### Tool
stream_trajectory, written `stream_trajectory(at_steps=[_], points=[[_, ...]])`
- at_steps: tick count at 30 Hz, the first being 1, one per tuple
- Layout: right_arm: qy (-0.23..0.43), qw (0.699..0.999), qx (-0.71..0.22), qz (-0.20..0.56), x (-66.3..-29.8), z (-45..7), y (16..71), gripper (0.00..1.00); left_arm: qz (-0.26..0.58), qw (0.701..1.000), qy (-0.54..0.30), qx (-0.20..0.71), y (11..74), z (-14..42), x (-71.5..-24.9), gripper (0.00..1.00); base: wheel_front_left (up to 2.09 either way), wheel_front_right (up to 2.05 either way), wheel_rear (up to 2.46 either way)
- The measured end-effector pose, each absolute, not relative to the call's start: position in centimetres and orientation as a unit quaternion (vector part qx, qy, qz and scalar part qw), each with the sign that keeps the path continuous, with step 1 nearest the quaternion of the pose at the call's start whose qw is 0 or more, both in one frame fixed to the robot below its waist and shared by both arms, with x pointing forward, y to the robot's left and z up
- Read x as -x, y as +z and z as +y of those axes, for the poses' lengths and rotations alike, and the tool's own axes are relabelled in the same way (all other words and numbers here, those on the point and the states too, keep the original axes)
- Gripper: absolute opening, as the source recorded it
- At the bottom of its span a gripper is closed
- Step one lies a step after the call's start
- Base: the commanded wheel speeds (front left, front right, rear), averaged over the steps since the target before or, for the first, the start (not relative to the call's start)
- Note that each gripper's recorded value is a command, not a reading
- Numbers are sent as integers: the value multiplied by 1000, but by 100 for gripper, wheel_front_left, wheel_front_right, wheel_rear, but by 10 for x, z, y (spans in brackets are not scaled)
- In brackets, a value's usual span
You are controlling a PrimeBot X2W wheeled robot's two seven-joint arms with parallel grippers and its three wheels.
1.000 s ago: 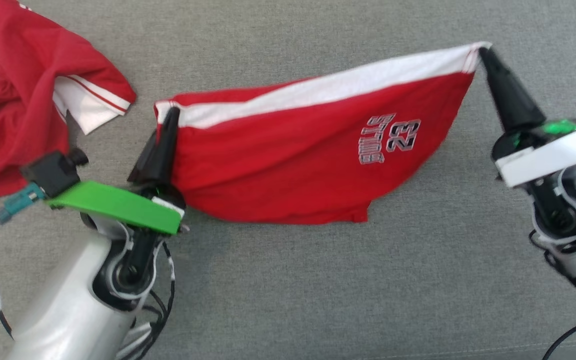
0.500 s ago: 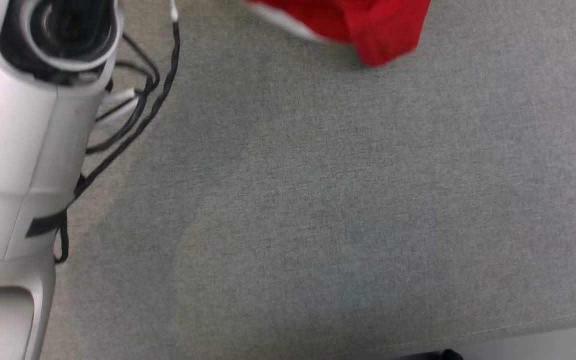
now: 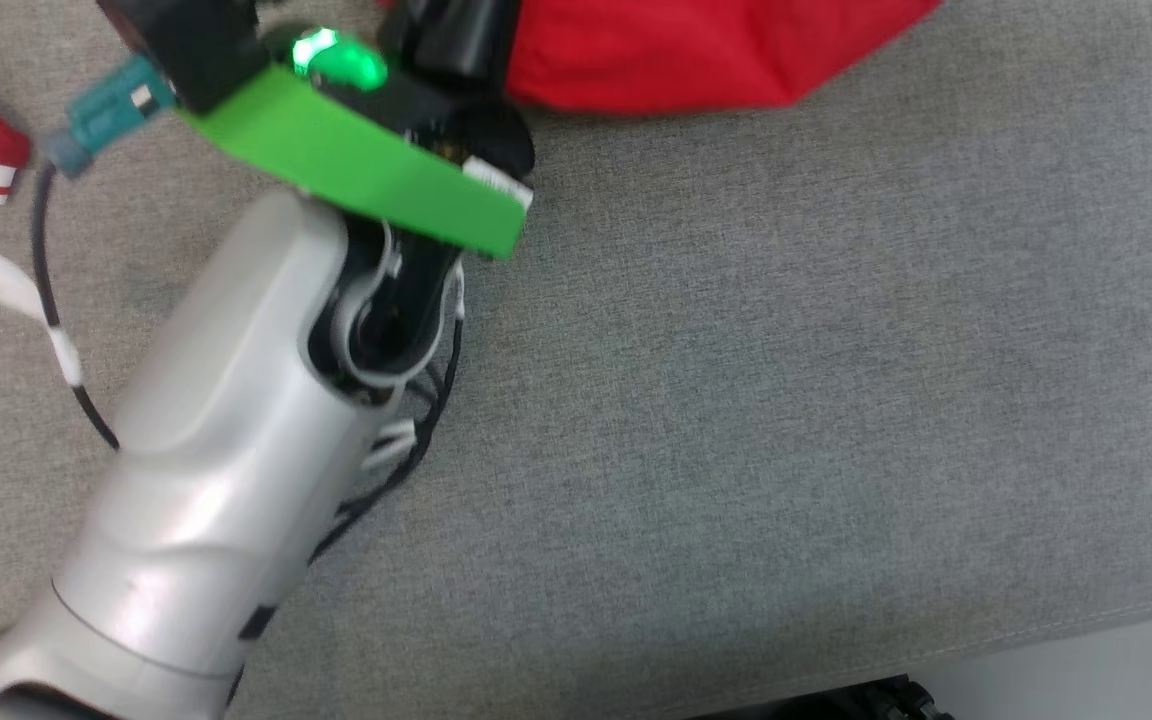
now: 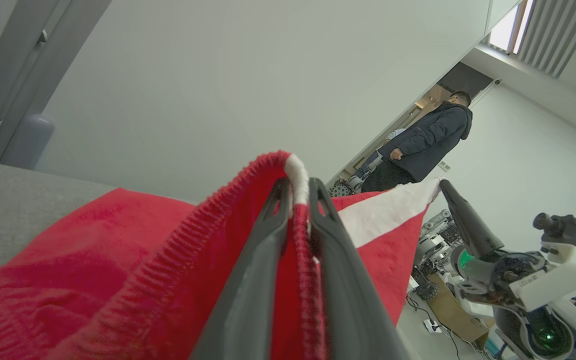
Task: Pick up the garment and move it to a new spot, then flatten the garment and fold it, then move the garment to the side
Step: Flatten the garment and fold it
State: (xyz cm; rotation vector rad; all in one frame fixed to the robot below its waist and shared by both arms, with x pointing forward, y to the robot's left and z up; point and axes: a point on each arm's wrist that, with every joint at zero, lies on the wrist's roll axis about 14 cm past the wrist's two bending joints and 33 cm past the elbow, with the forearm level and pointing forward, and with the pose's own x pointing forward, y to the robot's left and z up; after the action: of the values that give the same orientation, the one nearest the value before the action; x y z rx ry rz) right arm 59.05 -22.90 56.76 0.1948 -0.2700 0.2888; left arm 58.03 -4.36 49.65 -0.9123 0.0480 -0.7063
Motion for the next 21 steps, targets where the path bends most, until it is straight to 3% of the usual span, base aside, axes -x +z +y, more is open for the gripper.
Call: stream_trajectory(at_steps=[4, 7, 8, 9, 14, 21], points=[[140, 981, -110, -79, -564, -224, 529, 0, 78, 847, -306, 429, 455, -37, -542, 25, 0, 0, 0], [138, 981, -123, -52, -540, -219, 512, 0, 111, 844, -296, 432, 440, -36, -509, 57, 0, 0, 0], [136, 982, -126, -47, -534, -218, 510, 0, 118, 843, -293, 435, 438, -35, -503, 83, 0, 0, 0], [136, 981, -130, -44, -528, -217, 509, 0, 129, 842, -292, 436, 434, -35, -493, 100, 0, 0, 0], [137, 980, -138, -35, -499, -212, 511, 0, 157, 843, -316, 406, 432, -35, -457, 100, 0, 0, 0], [143, 978, -141, -51, -480, -208, 533, 0, 120, 892, -339, 275, 443, -25, -475, 100, 0, 0, 0]])
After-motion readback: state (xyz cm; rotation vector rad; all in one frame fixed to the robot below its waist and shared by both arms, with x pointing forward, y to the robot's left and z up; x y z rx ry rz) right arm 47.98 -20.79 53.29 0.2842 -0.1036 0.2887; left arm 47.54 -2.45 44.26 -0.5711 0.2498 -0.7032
